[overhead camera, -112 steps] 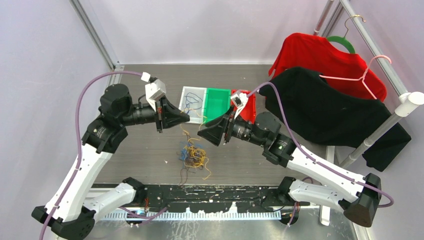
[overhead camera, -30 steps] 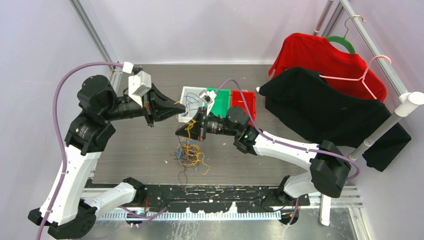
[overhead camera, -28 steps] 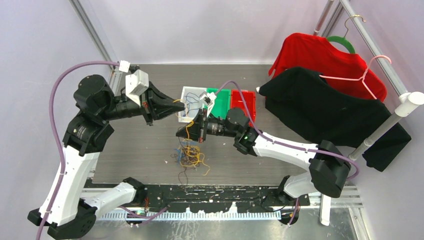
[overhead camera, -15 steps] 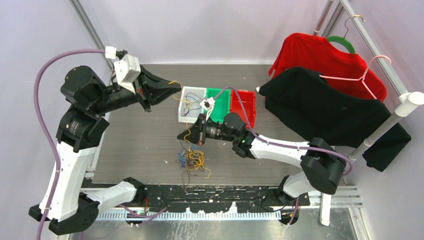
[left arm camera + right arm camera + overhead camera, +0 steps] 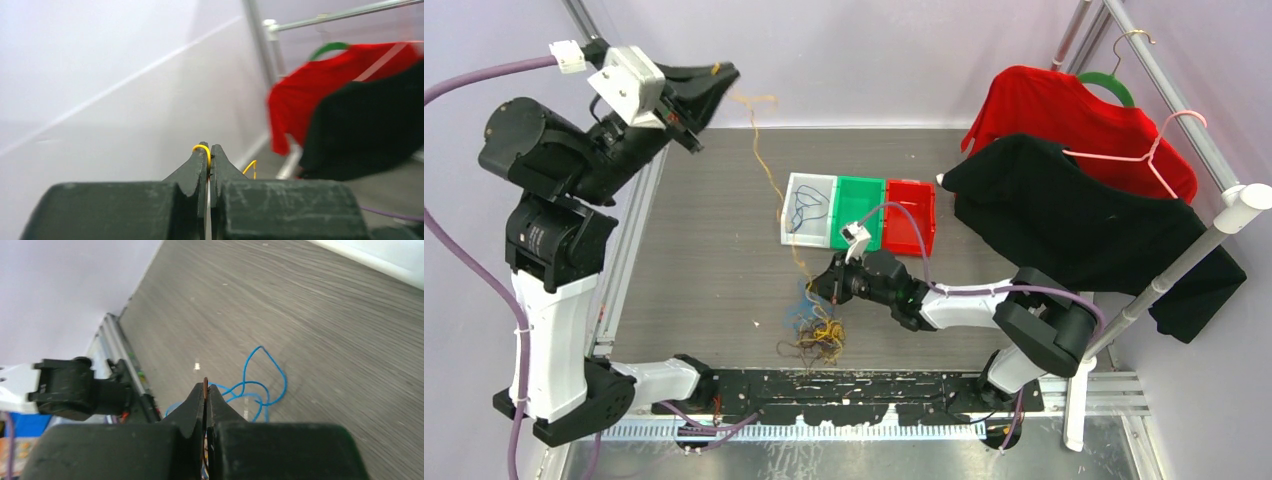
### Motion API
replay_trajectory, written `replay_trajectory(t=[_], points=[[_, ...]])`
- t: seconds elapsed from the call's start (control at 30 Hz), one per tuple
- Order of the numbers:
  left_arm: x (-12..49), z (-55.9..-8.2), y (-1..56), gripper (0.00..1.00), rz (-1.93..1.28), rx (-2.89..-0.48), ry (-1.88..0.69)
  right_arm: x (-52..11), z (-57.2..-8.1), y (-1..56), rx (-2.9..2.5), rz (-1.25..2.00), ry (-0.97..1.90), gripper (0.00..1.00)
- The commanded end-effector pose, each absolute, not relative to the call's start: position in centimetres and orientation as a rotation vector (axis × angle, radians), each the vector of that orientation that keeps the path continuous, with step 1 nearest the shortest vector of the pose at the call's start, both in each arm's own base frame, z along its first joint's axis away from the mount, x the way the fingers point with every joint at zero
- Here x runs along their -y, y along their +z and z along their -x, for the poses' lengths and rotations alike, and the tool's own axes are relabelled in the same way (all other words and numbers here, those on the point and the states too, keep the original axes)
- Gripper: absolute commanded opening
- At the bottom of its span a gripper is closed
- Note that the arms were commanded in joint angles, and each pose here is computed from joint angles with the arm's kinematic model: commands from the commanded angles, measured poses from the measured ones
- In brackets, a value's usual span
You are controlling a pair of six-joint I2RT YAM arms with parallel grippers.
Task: Untangle the cables
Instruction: Untie the cable.
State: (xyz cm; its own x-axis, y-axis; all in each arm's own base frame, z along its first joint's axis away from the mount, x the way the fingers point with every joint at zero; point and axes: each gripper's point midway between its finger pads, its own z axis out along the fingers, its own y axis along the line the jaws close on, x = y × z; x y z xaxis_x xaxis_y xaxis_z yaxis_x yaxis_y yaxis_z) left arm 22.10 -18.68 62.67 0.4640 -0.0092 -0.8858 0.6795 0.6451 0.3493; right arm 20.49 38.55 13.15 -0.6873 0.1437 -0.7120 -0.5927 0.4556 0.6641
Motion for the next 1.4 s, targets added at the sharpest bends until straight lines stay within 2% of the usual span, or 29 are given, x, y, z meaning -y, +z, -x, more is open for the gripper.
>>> replay_trajectory(t=[0.0, 0.23, 0.33, 0.43, 0.67, 0.77, 0.8, 0.9, 1.0, 1.13, 1.37], points=[[12.6, -24.7, 68.9, 0.0, -0.543, -0.887, -0.074, -37.0, -22.9, 13.3, -1.911, 0.292, 1.127, 0.01], [7.6, -25.4, 75.3, 0.0, -0.325, -0.718, 0.252, -35.5, -24.0, 11.6, -1.942, 0.246, 1.008, 0.01], [8.0, -25.3, 75.9, 0.0, -0.349, -0.705, 0.247, -35.3, -24.3, 12.2, -1.923, 0.255, 0.986, 0.04], [11.6, -26.8, 71.6, 0.0, -0.535, -0.821, 0.129, -35.5, -25.1, 15.2, -1.868, 0.265, 0.975, 0.09], [16.1, -28.2, 59.2, 0.0, -0.728, -1.074, -0.129, -37.4, -27.8, 26.0, -1.698, 0.292, 1.096, 0.22], [17.2, -28.4, 53.9, 0.0, -0.792, -1.191, -0.202, -37.7, -27.8, 28.8, -1.686, 0.352, 1.136, 0.49], [17.5, -28.4, 52.3, 0.0, -0.808, -1.225, -0.219, -37.1, -27.8, 29.2, -1.686, 0.365, 1.12, 0.55], [17.7, -28.5, 47.9, 0.0, -0.841, -1.33, -0.25, -34.8, -27.1, 29.9, -1.657, 0.368, 1.079, 0.7], [18.3, -28.2, 44.9, 0.0, -0.861, -1.406, -0.309, -33.0, -25.8, 31.3, -1.591, 0.367, 1.085, 0.8], [19.6, -27.3, 42.3, 0.0, -0.896, -1.481, -0.431, -32.2, -25.4, 31.5, -1.571, 0.4, 1.046, 0.83], [21.0, -25.7, 40.9, 0.0, -0.962, -1.521, -0.559, -32.8, -25.7, 31.8, -1.571, 0.44, 1.058, 0.81]])
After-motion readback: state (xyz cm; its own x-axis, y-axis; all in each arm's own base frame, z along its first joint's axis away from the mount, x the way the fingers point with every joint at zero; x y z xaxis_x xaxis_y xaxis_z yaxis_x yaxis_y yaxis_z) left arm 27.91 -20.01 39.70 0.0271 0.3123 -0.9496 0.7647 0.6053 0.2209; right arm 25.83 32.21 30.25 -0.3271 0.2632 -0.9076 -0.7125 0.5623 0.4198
